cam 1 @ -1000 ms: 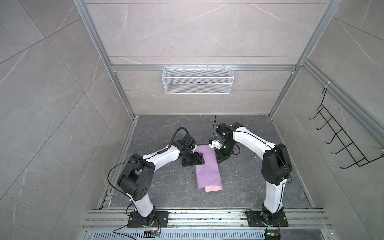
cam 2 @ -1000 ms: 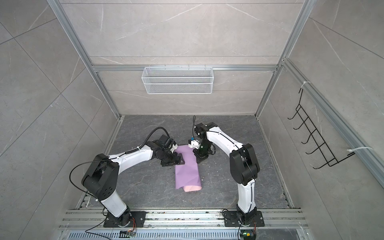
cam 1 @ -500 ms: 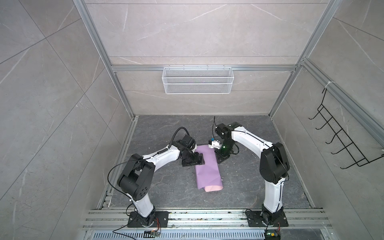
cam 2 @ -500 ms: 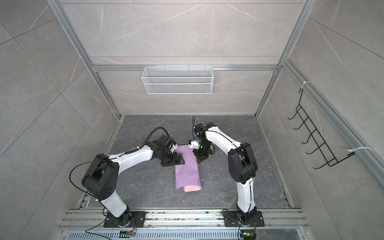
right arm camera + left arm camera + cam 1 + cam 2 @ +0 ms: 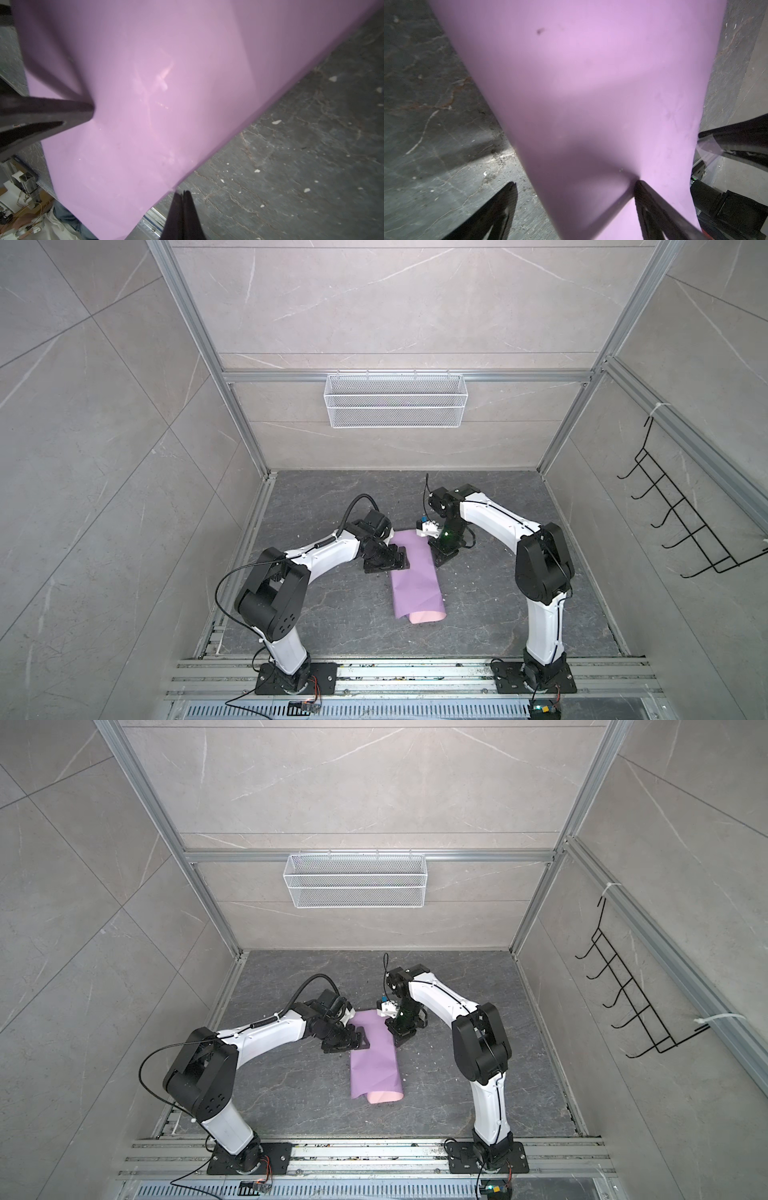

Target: Wrap the gift box in paper

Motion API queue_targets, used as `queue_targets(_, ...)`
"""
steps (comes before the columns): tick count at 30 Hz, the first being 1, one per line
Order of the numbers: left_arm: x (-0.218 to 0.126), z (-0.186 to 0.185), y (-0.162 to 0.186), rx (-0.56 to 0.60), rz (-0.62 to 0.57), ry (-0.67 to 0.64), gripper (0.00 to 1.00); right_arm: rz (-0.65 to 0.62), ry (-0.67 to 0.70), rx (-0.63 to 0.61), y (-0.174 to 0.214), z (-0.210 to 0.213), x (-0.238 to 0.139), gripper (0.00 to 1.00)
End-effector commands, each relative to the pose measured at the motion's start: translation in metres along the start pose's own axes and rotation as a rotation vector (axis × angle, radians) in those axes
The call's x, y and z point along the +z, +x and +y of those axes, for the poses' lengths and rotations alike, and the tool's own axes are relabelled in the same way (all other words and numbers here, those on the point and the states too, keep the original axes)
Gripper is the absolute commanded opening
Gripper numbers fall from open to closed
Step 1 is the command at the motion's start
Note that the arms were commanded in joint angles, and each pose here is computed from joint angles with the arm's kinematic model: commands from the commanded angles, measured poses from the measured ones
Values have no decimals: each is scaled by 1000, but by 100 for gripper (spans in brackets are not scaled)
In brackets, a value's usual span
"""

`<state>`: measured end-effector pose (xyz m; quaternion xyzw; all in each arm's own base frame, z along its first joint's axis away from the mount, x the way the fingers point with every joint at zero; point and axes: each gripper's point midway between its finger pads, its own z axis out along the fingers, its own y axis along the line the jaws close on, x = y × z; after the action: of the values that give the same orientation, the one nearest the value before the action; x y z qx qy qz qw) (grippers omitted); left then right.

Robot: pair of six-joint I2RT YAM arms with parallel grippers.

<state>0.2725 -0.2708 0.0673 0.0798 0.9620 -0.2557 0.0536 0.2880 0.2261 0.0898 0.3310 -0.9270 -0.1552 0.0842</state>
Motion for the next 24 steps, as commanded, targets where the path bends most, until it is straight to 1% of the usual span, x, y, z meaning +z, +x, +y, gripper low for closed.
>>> queue_targets(1,21,42,23,-27,75,-163,89,4,16,0,-5,-1,0,0)
queue_targets(3,21,42,23,-27,75,-163,89,4,16,2,-5,-1,0,0)
queue_targets(8,22,43,23,-27,76,-164,89,5,18,0,-6,-1,1,5)
queue_targets(15,21,42,23,-27,75,-163,89,14,32,3,-5,-4,2,10)
queue_targets(24,21,42,23,-26,74,-162,89,33,53,15,-1,-9,7,13)
